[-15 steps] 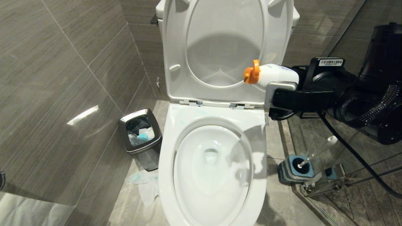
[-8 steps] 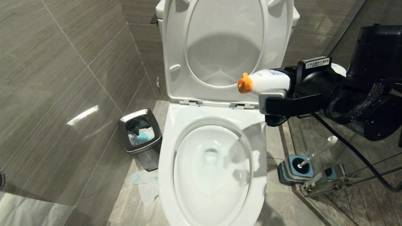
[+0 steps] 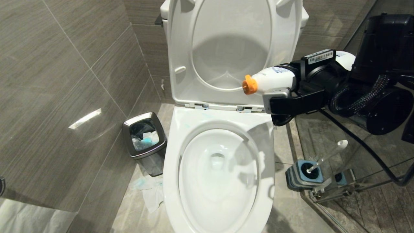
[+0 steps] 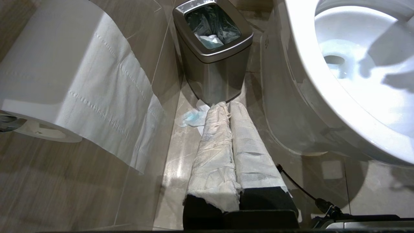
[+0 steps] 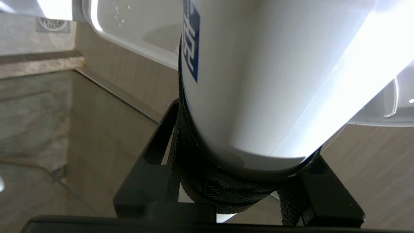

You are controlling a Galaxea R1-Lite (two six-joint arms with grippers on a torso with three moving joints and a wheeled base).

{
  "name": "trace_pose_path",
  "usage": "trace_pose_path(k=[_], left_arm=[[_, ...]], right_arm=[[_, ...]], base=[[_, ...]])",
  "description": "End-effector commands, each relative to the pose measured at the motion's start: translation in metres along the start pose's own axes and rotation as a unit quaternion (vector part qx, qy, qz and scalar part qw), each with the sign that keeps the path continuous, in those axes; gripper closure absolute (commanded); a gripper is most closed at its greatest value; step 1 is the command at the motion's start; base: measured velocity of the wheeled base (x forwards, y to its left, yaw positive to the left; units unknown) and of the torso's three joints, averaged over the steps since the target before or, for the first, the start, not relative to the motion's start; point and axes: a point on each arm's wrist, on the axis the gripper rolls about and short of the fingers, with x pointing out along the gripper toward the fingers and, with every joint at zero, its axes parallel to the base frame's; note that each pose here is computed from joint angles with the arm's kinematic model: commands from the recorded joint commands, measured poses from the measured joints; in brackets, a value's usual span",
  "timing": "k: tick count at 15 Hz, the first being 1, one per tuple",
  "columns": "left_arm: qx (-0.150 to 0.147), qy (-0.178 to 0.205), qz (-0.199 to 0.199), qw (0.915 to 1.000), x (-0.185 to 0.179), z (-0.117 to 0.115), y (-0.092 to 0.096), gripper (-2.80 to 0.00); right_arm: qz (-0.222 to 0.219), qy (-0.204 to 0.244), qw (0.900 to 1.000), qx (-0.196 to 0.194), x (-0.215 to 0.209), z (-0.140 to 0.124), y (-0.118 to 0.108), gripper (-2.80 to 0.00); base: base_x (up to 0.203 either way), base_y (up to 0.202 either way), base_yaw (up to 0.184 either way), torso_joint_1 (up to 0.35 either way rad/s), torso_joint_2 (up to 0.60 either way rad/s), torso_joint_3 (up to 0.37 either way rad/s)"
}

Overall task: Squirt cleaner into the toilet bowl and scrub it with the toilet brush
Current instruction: Pour in the cleaning agent

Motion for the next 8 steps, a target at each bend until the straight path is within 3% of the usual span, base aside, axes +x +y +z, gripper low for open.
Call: trace_pose_path(k=[1, 8], left_arm=[[0.0, 0.001, 0.0, 1.0, 0.0001, -0.0004, 0.0, 0.0], [0.0, 0.0, 0.0, 1.0, 0.0001, -0.0001, 0.0, 0.0]], right_arm=[[-0.007, 0.003, 1.0, -0.012, 0.0017, -0.0001, -0.0048, 0.0], [-0.011, 0.006, 0.999, -0.035, 0.0072, 0.0032, -0.0081, 0.0]], base=[[0.0, 0.0, 0.0, 0.0, 0.0, 0.0], [0.0, 0.0, 0.0, 0.0, 0.0, 0.0]])
